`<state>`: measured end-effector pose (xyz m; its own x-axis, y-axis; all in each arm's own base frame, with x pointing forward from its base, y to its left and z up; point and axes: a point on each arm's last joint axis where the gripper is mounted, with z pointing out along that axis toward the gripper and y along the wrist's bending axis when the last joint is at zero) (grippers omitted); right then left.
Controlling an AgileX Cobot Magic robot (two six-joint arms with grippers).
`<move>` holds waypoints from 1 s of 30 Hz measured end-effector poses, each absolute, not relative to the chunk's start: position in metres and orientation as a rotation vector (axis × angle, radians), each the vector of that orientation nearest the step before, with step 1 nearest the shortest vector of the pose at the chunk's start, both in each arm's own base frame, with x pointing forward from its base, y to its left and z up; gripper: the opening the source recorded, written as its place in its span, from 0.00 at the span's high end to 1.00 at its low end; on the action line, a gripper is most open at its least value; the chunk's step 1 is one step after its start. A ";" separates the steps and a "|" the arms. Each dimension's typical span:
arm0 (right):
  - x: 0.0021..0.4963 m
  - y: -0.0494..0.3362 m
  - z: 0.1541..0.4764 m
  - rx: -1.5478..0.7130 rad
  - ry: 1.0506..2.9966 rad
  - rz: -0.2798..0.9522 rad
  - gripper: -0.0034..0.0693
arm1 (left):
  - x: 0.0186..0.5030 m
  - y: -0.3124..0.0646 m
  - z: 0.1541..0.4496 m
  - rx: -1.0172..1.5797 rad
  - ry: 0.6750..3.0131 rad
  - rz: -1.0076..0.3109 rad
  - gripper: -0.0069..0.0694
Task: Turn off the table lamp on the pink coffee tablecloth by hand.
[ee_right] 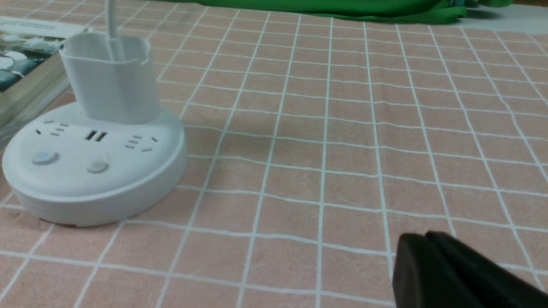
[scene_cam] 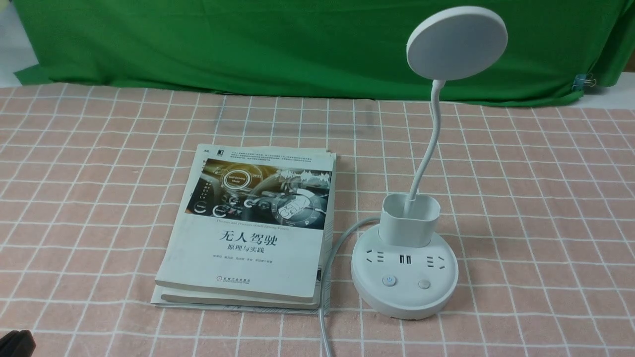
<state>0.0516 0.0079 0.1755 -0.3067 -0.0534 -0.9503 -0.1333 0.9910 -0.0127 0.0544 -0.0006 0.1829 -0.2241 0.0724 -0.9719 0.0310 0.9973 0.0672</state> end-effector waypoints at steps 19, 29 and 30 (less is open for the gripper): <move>0.052 0.008 0.176 -0.135 1.883 0.080 0.83 | 0.054 -0.001 0.183 0.076 1.797 0.038 0.90; 0.052 0.008 0.176 -0.135 1.883 0.080 0.79 | 0.054 -0.001 0.183 0.076 1.797 0.038 0.90; 0.052 0.008 0.176 -0.135 1.883 0.080 0.79 | 0.054 -0.001 0.183 0.076 1.797 0.038 0.90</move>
